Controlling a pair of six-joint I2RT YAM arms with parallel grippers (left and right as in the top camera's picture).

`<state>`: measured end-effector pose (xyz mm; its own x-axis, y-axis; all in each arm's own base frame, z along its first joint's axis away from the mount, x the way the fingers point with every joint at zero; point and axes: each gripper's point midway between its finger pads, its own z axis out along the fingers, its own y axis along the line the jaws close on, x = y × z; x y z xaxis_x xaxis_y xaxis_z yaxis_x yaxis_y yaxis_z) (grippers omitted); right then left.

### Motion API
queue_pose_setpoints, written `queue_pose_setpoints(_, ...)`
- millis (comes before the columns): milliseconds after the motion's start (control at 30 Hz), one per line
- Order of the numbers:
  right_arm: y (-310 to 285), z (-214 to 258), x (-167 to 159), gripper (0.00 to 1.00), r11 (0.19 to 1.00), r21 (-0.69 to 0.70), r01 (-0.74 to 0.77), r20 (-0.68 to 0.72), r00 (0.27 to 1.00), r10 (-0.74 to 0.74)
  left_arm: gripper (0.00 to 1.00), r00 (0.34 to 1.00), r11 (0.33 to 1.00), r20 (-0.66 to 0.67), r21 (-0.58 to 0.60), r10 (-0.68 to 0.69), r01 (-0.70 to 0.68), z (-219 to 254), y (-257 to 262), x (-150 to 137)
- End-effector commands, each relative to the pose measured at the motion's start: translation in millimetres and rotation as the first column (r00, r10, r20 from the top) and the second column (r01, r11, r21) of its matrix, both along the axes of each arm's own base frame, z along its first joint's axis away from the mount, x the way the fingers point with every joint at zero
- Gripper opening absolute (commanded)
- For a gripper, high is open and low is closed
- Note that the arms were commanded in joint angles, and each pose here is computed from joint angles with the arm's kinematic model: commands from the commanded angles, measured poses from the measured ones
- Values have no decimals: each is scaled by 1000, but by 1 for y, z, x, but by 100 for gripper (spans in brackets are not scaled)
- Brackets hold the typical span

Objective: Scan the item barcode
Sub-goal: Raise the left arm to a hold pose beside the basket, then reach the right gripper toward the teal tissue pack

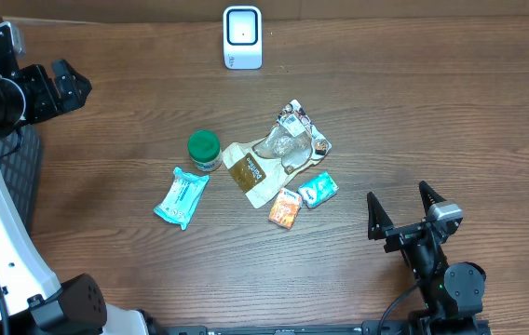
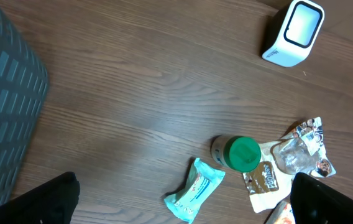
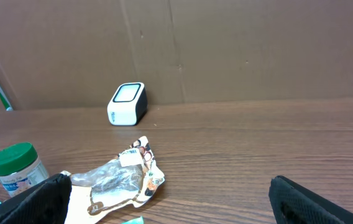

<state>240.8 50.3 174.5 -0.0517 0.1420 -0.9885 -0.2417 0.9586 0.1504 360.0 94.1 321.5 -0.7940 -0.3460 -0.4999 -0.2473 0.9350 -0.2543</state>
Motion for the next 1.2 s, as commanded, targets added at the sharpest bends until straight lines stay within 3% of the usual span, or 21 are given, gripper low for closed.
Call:
queue_pose_setpoints(0, 0, -2, 0, 100, 1000, 0, 3, 3, 1000, -3, 100, 999, 1000, 26, 4, -28, 28, 8, -4, 0)
queue_pose_setpoints(533, -5, 1, 1, 100, 999, 2, 33, 13, 999, -33, 100, 999, 1000, 26, 4, -28, 28, 8, -5, 0)
queue_pose_setpoints(833, 40, 25, -18, 100, 968, -3, -249, 81, 965, 249, 100, 999, 1000, 26, 4, -28, 28, 8, -4, 0)
queue_pose_setpoints(1033, 41, 67, -27, 100, 966, 2, -260, 84, 962, 259, 100, 999, 1000, 26, 4, -29, 29, 8, -5, 0)
queue_pose_setpoints(1167, 42, 84, -22, 100, 966, 22, -258, -51, 964, 259, 100, 999, 1000, 26, 4, -28, 28, 8, -4, 0)
